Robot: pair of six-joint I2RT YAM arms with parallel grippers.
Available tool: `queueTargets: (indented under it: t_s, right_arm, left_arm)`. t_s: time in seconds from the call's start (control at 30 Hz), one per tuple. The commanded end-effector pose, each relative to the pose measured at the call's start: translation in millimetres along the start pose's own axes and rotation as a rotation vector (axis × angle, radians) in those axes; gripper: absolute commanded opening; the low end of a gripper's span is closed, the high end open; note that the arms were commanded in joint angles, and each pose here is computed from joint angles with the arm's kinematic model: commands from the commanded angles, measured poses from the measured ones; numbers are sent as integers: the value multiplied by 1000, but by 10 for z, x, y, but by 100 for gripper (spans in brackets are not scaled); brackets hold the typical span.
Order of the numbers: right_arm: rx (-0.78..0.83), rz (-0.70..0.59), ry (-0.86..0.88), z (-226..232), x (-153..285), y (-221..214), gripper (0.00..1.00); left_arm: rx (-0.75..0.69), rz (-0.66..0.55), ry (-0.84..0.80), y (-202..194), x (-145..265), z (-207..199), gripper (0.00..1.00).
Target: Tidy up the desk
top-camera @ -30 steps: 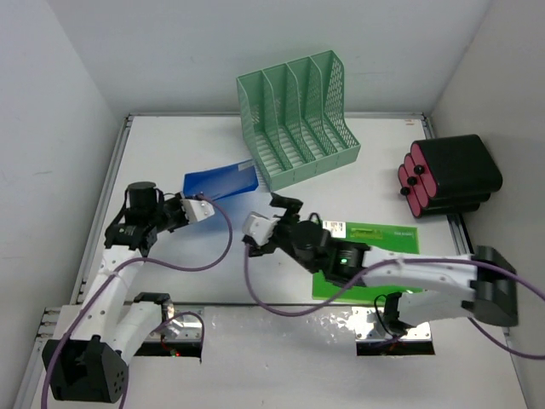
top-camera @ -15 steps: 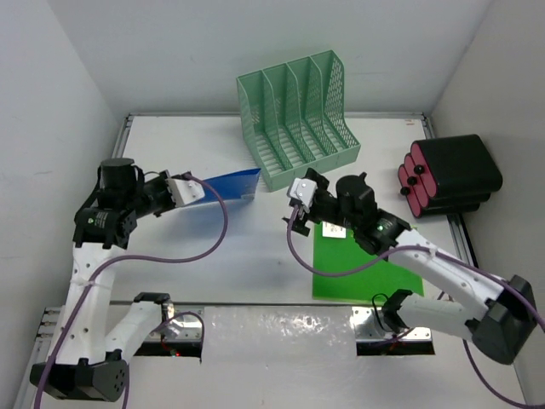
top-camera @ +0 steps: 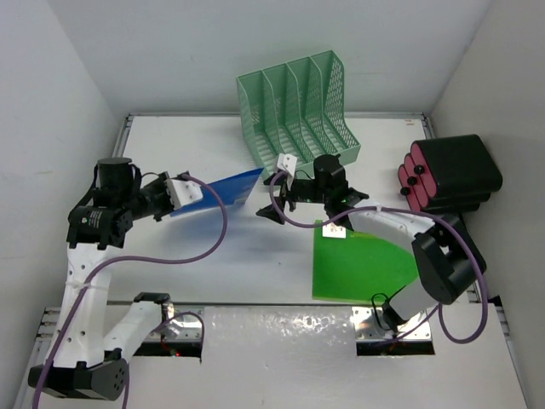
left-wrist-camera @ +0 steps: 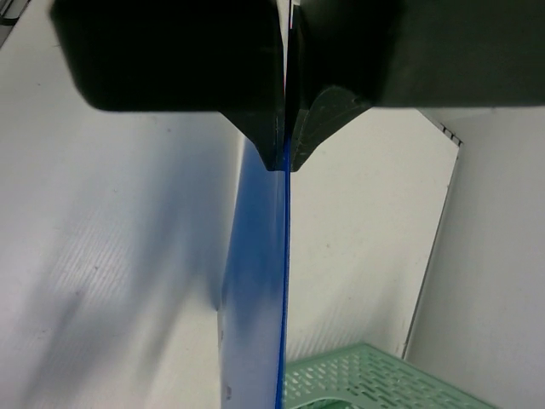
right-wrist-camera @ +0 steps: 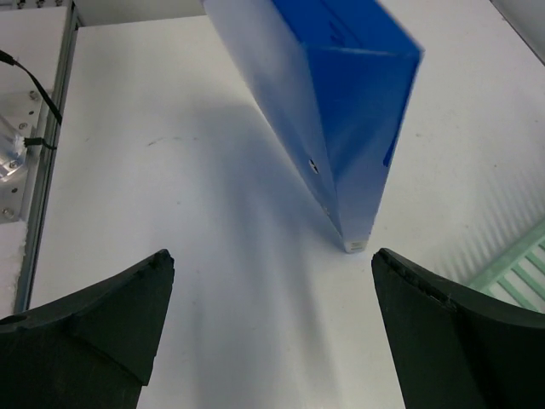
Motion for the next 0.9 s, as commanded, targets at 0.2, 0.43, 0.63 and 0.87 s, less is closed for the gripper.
queueTargets:
  t_s: [0.2,0.43,0.63,0.87]
  right_arm:
    - [144,-146,91,7,-131,463,95]
    - [120,-198,96,-155,-211,556,95]
    - [17,-228,274,-104,-436,548,80]
    - [-117,-330,428,145,-351,645,25]
  left_arm:
    - [-31,-125,2,312,113,151,0]
    - [-19,-187,-23,482,219,123,0]
    - [-4,-216,-27,504,173,148,0]
    - [56,-227,-23,417,5,167,0]
Point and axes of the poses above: each gripper's point midway between its finger pads, its own x axis back along the fingers, its own z axis along the line the jaws close on, y = z × x, the point moved 4 cm from there along x, back along the fingers, and after that the axes turned 14 degrees about -x, right-handed, at the moved point
